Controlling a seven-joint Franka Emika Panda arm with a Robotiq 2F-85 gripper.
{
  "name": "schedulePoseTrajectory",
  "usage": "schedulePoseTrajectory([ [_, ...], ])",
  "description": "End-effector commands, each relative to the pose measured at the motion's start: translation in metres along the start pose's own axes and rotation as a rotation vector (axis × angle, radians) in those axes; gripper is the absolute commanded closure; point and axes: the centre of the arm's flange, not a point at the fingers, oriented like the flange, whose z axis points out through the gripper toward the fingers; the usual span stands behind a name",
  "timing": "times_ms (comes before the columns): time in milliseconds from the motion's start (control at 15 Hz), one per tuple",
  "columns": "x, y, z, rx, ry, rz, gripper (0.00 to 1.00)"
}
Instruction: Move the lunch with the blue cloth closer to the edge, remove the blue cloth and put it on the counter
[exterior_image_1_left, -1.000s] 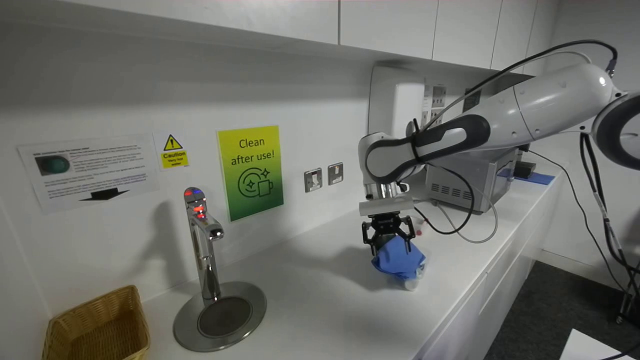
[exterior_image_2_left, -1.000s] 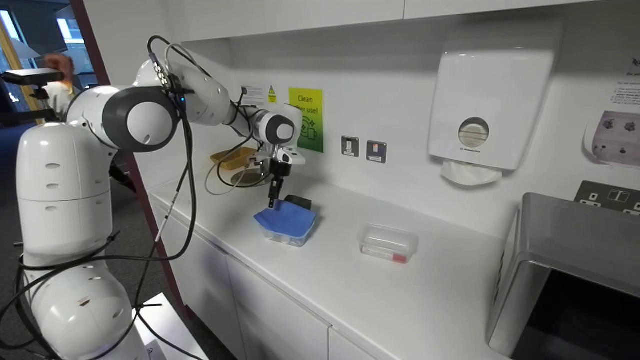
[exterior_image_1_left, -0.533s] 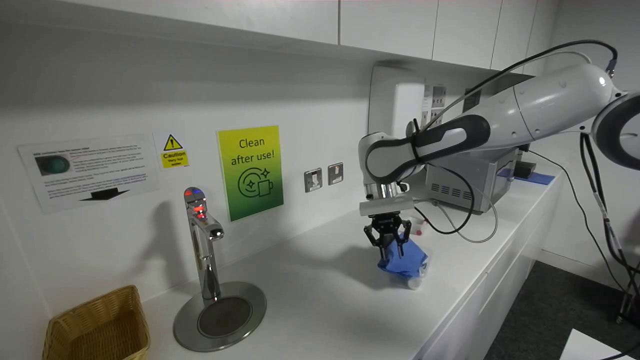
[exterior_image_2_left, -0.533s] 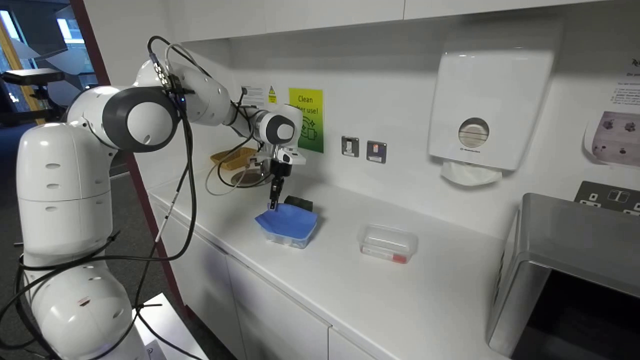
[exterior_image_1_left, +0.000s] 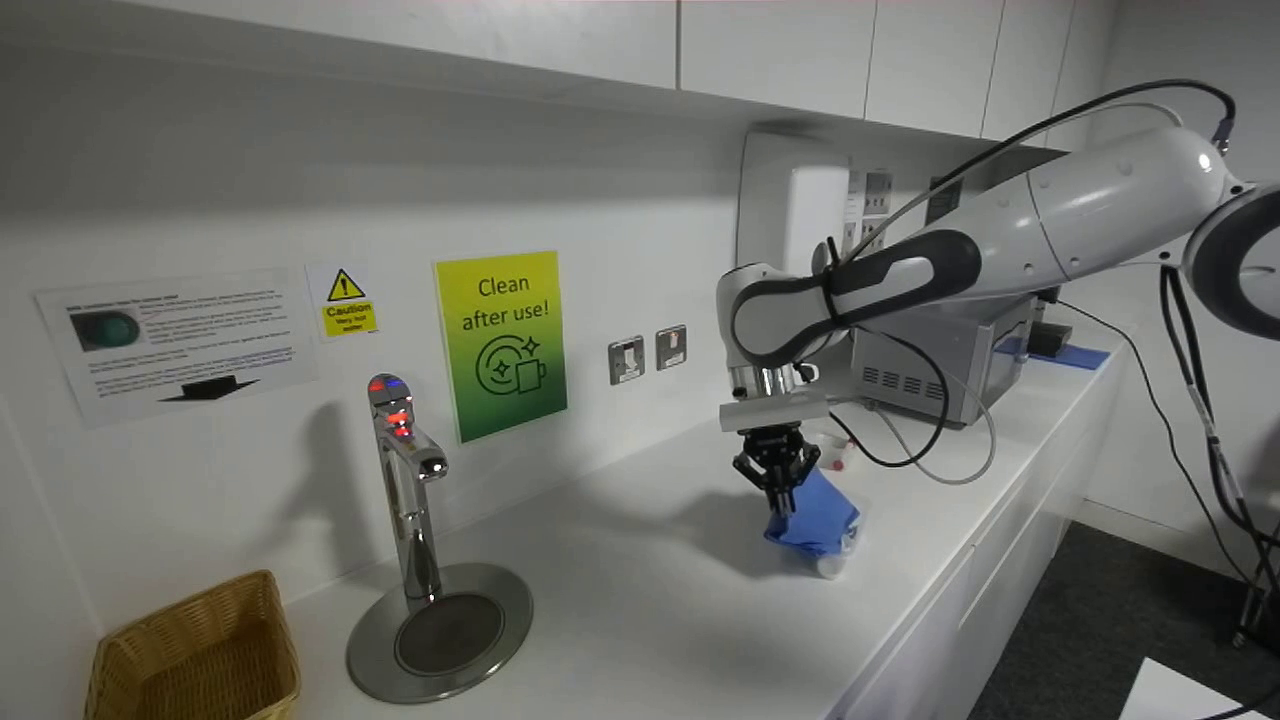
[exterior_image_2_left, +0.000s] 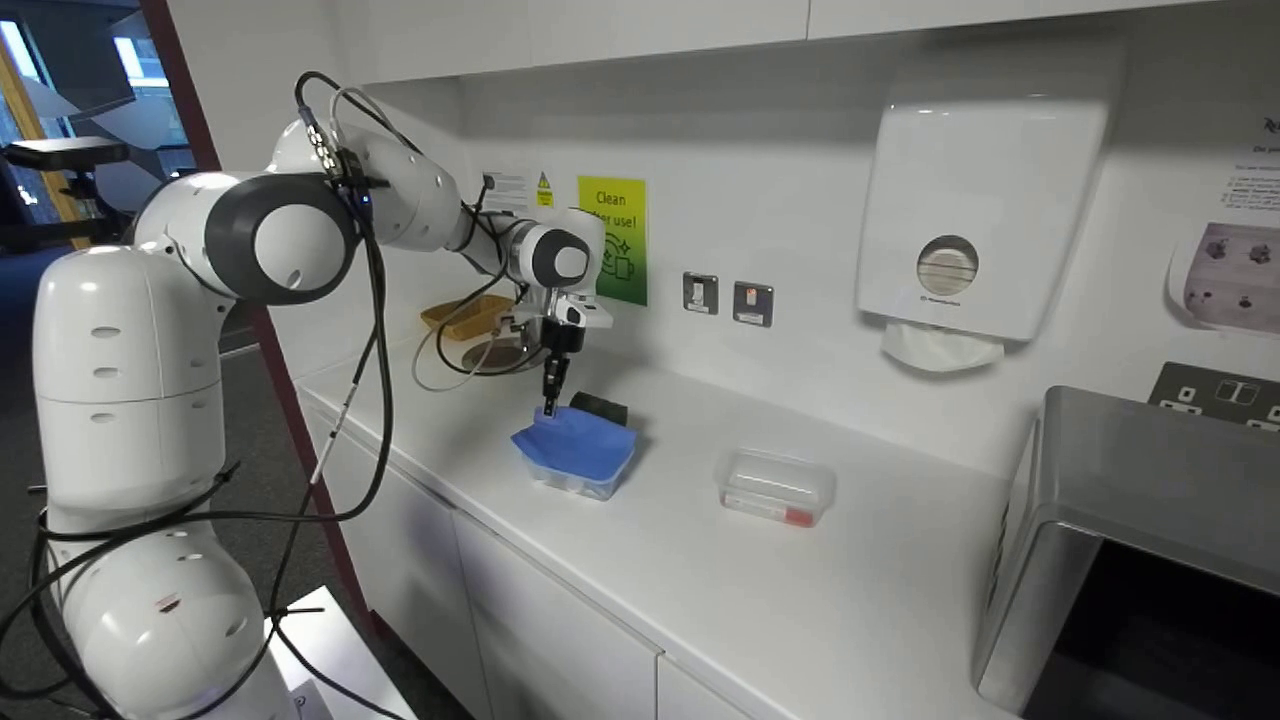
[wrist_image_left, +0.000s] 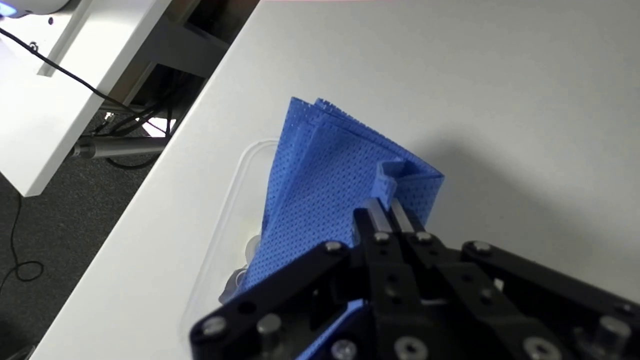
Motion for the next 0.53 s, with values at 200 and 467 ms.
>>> schedulePoseTrajectory([
  [200,-0.003,0.007,-0.029,-0.012,0.056,-0.012,0.99],
  [467,-0.006,0.009,-0.048,-0.011,0.107,-0.018,0.99],
])
